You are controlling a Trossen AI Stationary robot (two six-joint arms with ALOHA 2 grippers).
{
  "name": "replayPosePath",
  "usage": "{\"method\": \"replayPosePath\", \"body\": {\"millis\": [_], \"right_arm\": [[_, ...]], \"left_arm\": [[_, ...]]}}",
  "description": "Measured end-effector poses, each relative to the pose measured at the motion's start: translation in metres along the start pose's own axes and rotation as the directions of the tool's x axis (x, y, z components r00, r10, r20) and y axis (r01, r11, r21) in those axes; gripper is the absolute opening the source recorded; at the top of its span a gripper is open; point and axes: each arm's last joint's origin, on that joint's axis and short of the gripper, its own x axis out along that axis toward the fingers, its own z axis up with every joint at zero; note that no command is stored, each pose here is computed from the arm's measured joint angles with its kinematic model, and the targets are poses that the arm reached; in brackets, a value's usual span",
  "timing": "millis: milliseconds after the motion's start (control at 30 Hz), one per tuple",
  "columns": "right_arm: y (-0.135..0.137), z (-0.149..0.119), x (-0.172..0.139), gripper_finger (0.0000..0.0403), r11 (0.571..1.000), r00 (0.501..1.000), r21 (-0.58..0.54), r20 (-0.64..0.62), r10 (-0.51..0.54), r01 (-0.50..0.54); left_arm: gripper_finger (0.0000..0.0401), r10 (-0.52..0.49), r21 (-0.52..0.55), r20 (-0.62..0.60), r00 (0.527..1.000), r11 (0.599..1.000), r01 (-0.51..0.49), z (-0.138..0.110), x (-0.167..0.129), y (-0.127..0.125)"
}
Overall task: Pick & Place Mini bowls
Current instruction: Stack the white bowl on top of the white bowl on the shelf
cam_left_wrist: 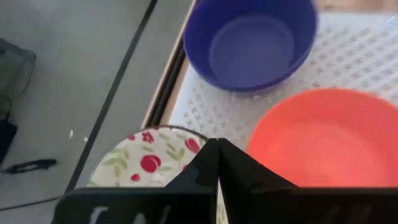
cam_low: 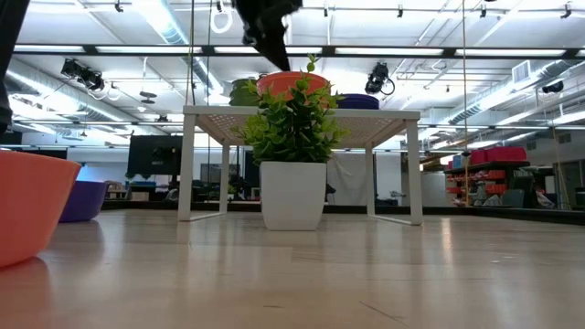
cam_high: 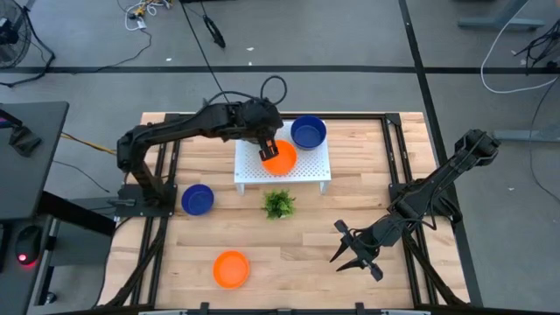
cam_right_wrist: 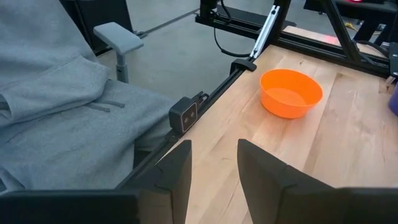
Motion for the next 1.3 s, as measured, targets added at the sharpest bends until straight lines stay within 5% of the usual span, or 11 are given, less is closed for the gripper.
{"method": "replayPosePath", "body": {"millis": [300, 767, 1033, 1300], "right_arm": [[0.000, -0.001, 0.000, 0.0130, 1.000, 1.000, 0.013, -0.009, 0.003, -0.003], [0.000, 0.002, 0.000, 0.0130, 1.000, 1.000, -0.019, 0.016, 0.000, 0.000], [0.000, 0.001, 0.000, 0.0130, 1.000, 1.000, -0.020, 0.012, -0.001, 0.001], [-0.001, 0.001, 0.000, 0.0130, 1.000, 1.000, -0.017, 0.013, -0.007, 0.007]], "left_arm": [[0.0006, 0.042, -0.080, 0.051, 0.998, 0.996, -0.038, -0.026, -0.043, -0.001], [0.0007, 0.077, -0.181, 0.222, 0.972, 0.983, -0.036, -0.087, 0.003, -0.023], [0.0008, 0.103, -0.194, 0.298, 0.949, 0.980, -0.046, -0.078, -0.009, -0.018], [0.0004, 0.238, -0.323, 0.319, 0.918, 0.937, -0.131, -0.070, -0.021, 0.017]]}}
